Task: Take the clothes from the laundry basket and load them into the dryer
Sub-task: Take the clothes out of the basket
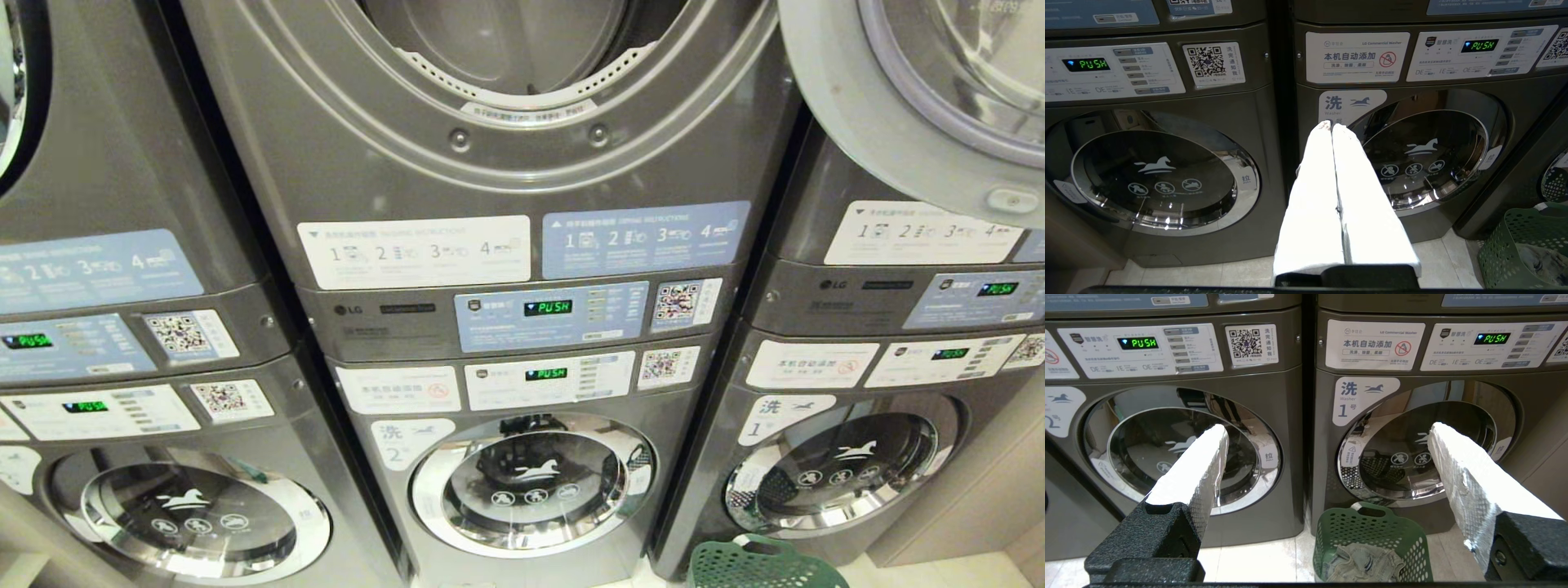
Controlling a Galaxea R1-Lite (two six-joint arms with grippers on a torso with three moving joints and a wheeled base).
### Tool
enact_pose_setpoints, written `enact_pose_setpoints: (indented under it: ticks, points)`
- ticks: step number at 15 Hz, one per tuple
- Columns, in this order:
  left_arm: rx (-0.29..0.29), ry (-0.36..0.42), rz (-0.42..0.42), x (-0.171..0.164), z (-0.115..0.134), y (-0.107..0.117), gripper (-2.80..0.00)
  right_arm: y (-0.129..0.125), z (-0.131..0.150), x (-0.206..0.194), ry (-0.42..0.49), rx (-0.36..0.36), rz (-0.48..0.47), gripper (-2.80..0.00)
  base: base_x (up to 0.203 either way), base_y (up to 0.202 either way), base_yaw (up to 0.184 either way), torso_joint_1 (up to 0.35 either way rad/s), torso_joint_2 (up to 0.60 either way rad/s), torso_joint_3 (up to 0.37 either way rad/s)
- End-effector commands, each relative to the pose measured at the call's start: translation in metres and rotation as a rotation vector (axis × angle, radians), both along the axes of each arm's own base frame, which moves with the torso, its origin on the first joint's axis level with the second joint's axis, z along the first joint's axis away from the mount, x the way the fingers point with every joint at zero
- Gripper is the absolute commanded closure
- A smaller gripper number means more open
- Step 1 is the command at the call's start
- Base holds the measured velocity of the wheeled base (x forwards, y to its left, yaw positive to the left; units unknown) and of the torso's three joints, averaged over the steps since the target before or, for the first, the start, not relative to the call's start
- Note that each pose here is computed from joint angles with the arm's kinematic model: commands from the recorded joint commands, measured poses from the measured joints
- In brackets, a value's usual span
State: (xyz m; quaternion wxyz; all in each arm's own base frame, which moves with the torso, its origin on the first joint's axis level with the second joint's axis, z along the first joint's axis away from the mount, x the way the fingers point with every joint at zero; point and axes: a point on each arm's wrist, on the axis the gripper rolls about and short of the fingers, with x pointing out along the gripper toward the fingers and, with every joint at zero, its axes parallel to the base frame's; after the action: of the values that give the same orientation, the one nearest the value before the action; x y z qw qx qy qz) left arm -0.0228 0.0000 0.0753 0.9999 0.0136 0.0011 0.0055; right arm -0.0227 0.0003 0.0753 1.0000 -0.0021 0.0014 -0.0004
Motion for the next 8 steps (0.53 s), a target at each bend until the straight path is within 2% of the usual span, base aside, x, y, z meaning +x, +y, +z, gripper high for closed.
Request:
enact_pose_setpoints:
  ticks: [1,8]
  points:
    - [0.0,0.0,0.001,0.0,-0.0002,0.0,0.0,0.0,0.0,0.0001,0.0,0.0,0.001,-2.8,0.0,0.0,0.0,-0.075,0.14,0.08]
    - [-0.001,0.001,0.001,0.0001,-0.0001,0.0,0.0,0.0,0.0001,0.0001,0.001,0.001,0.001,-2.8,0.0,0.0,0.0,-0.09,0.19,0.1]
